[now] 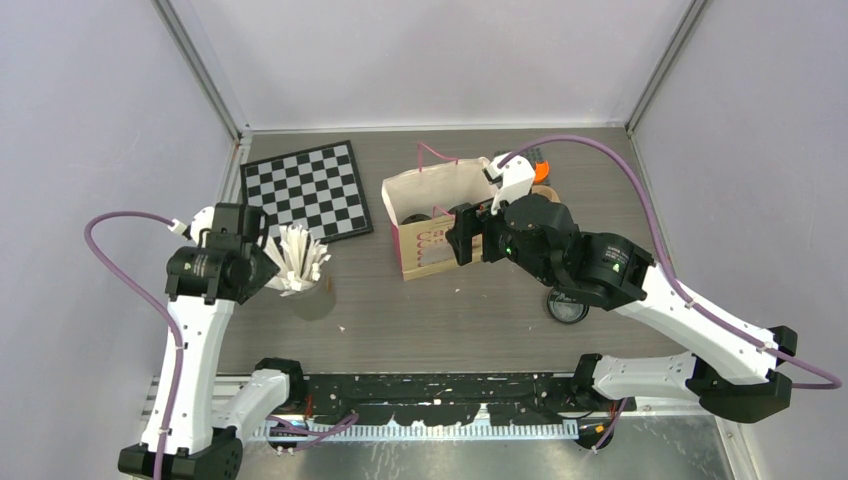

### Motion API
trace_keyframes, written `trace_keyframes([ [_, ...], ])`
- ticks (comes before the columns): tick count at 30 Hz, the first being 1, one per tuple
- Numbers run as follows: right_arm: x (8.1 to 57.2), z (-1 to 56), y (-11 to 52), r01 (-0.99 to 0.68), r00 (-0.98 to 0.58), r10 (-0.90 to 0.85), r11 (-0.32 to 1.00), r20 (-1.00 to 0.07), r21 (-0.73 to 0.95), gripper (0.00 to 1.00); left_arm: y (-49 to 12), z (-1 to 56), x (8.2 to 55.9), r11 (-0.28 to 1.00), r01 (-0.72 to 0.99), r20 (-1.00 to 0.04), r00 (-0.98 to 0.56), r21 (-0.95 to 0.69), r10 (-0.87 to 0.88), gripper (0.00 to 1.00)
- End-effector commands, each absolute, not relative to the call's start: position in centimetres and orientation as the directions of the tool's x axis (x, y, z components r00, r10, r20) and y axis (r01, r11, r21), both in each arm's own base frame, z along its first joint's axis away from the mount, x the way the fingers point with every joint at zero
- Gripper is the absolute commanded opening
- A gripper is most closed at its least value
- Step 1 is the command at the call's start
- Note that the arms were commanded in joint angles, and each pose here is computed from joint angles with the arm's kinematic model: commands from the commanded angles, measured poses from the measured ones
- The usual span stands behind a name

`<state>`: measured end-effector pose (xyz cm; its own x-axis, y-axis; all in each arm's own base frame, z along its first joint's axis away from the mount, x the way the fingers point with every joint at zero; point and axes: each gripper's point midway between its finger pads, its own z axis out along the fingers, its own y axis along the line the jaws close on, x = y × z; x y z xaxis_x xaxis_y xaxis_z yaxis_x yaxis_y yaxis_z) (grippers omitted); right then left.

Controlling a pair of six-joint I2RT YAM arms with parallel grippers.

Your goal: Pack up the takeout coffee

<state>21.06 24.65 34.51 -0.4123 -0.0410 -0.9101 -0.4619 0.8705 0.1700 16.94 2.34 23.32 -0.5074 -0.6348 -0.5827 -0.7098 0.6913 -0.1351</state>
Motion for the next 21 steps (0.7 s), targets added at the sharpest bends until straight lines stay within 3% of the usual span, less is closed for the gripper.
trace_keyframes([
  [1,21.4,36.0,24.8,-0.464,-0.376,-0.001,0.866,-0.927,0.187,0.86,3.4,23.7,17.3,0.673,-0.727,-0.631,-0.461,-0.135,-0.624,0.43],
  [12,21.5,36.3,24.3,-0.467,-0.357,-0.022,0.87,-0.934,0.158,0.87,3.3,23.2,18.0,0.68,-0.717,-0.639,-0.453,-0.152,-0.621,0.34],
  [15,21.4,36.3,24.4,-0.47,-0.36,-0.021,0.867,-0.933,0.162,0.87,3.0,23.2,18.0,0.678,-0.715,-0.631,-0.45,-0.169,-0.632,0.25],
  [19,21.3,36.2,24.4,-0.47,-0.367,-0.015,0.866,-0.93,0.172,0.87,2.9,23.9,17.8,0.68,-0.712,-0.631,-0.448,-0.176,-0.633,0.02],
  [21,21.3,36.1,24.3,-0.47,-0.367,-0.016,0.866,-0.93,0.171,0.87,3.0,24.7,17.5,0.685,-0.707,-0.638,-0.448,-0.176,-0.626,0.0],
])
